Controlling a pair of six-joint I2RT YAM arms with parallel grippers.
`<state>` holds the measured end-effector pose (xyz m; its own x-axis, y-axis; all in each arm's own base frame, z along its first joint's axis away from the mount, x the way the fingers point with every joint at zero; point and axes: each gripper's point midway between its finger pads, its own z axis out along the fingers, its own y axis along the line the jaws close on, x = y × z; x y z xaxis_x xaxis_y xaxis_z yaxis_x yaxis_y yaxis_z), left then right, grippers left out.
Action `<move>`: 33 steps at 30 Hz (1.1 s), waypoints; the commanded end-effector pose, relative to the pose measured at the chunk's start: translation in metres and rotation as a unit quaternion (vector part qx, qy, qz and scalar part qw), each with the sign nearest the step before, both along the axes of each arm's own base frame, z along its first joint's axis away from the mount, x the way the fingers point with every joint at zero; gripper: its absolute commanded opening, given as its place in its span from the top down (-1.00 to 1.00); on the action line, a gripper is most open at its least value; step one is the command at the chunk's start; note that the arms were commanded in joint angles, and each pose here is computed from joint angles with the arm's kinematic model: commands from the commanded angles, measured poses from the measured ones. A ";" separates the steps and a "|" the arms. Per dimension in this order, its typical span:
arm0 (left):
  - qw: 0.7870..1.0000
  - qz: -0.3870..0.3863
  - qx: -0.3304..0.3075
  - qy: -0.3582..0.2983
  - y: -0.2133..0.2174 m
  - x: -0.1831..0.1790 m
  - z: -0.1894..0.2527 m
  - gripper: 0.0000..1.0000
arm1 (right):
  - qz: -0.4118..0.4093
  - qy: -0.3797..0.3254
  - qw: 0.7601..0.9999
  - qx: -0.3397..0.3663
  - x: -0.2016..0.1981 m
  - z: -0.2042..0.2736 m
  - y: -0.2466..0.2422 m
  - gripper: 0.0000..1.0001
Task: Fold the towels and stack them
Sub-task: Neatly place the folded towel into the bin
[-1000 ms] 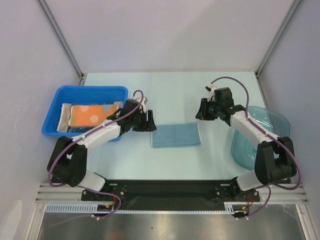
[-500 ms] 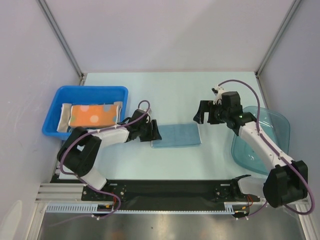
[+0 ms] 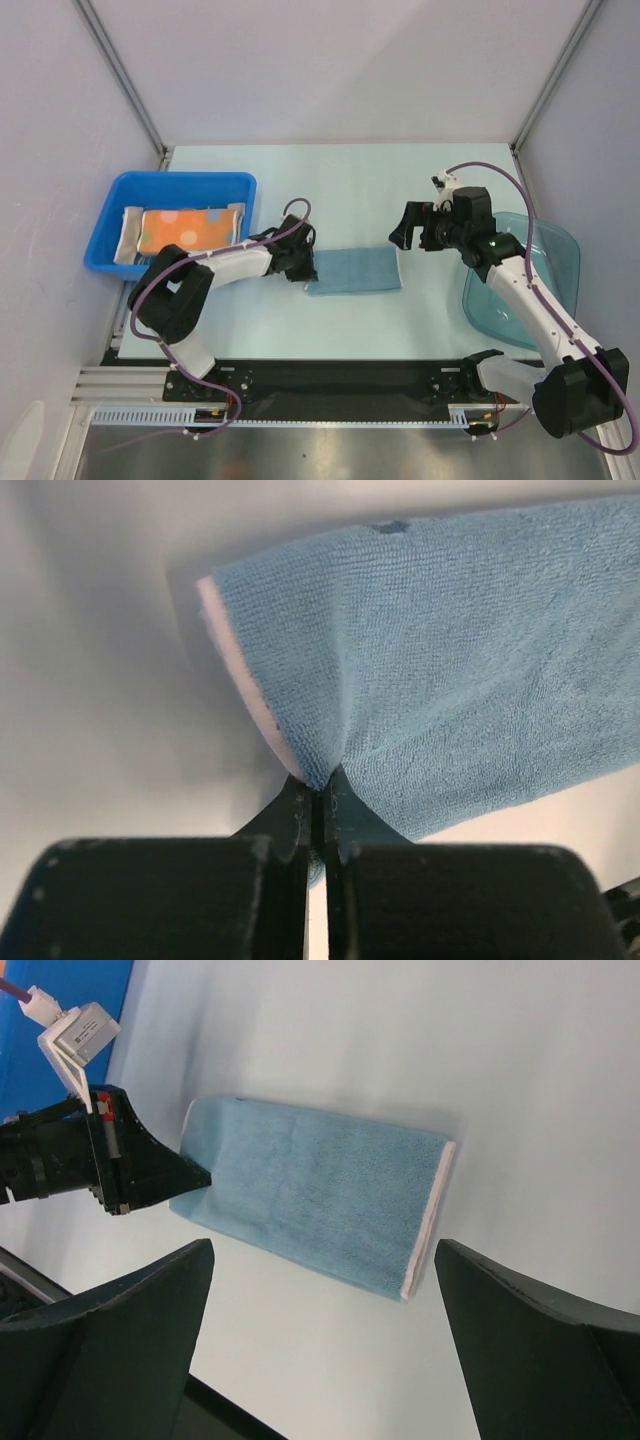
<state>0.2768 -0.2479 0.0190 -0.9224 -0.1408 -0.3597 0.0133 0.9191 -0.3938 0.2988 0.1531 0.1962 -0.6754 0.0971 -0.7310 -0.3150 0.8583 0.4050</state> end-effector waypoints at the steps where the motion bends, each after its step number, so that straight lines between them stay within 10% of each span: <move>1: 0.994 -0.009 0.110 0.010 0.031 0.000 0.015 0.99 | 0.010 -0.029 0.999 0.016 -0.001 0.023 0.005 -0.99; 22: 0.902 0.078 0.414 -0.093 0.212 0.046 0.176 0.99 | 0.027 -0.015 0.999 0.017 0.009 0.008 0.013 -0.99; 33: 0.889 0.174 0.403 -0.129 0.299 0.075 0.187 0.99 | 0.029 -0.011 1.000 0.004 0.023 0.000 0.015 -0.99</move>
<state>0.3371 0.0393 0.1975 -0.7768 -0.0453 -0.6281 -0.3361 0.8732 0.3528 0.3055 0.1621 0.1744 -0.7240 0.0698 -0.6863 -0.3235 0.8444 0.4271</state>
